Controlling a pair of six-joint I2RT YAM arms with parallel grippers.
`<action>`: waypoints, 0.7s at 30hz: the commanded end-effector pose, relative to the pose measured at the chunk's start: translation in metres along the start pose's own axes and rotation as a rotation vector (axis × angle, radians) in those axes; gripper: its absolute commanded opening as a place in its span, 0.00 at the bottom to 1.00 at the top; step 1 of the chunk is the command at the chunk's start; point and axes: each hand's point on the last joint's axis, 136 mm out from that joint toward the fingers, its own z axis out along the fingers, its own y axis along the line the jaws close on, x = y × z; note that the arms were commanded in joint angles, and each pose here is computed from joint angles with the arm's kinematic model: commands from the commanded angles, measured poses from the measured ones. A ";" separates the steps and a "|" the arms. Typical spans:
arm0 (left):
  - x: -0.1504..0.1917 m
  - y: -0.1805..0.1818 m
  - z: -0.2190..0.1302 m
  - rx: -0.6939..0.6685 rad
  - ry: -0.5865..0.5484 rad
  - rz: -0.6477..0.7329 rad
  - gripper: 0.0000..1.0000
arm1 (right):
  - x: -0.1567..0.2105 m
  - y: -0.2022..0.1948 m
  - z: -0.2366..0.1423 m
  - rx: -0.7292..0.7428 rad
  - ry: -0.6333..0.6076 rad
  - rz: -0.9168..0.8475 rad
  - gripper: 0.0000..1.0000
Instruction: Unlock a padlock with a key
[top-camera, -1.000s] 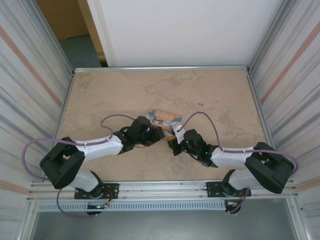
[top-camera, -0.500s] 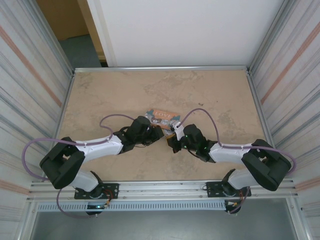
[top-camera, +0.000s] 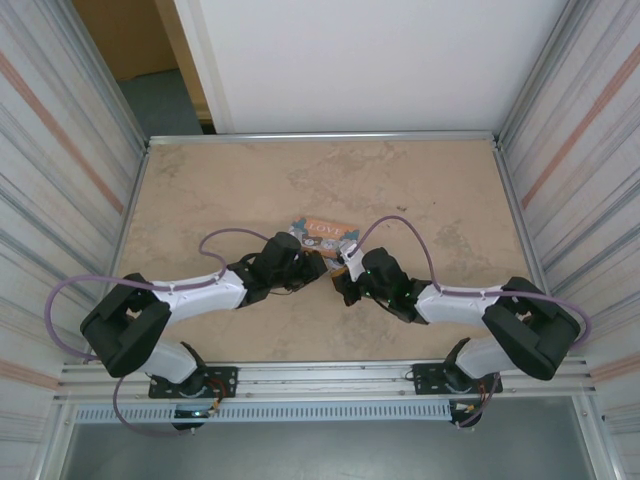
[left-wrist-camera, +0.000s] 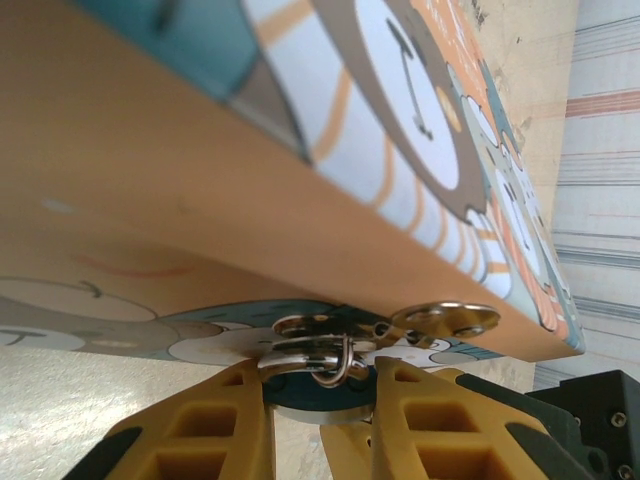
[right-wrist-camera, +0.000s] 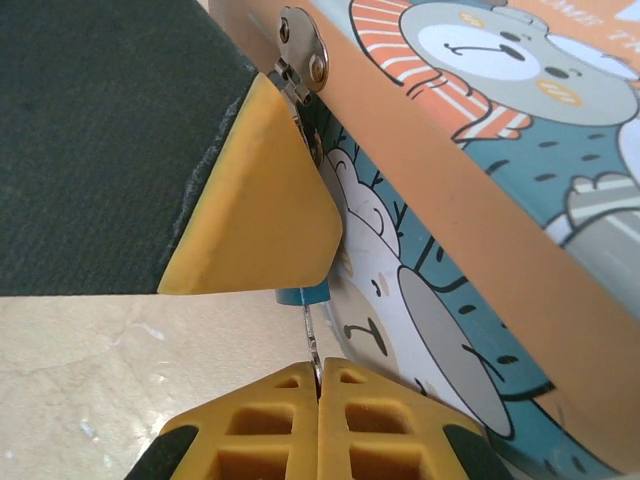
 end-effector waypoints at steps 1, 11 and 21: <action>0.026 -0.041 -0.005 0.139 0.126 0.021 0.16 | -0.106 0.035 -0.021 -0.074 -0.338 -0.144 0.00; 0.026 -0.043 -0.004 0.148 0.130 0.011 0.16 | -0.107 0.041 -0.026 -0.202 -0.316 -0.065 0.00; 0.032 -0.044 0.003 0.141 0.151 0.024 0.16 | -0.119 0.055 -0.029 -0.248 -0.339 -0.079 0.00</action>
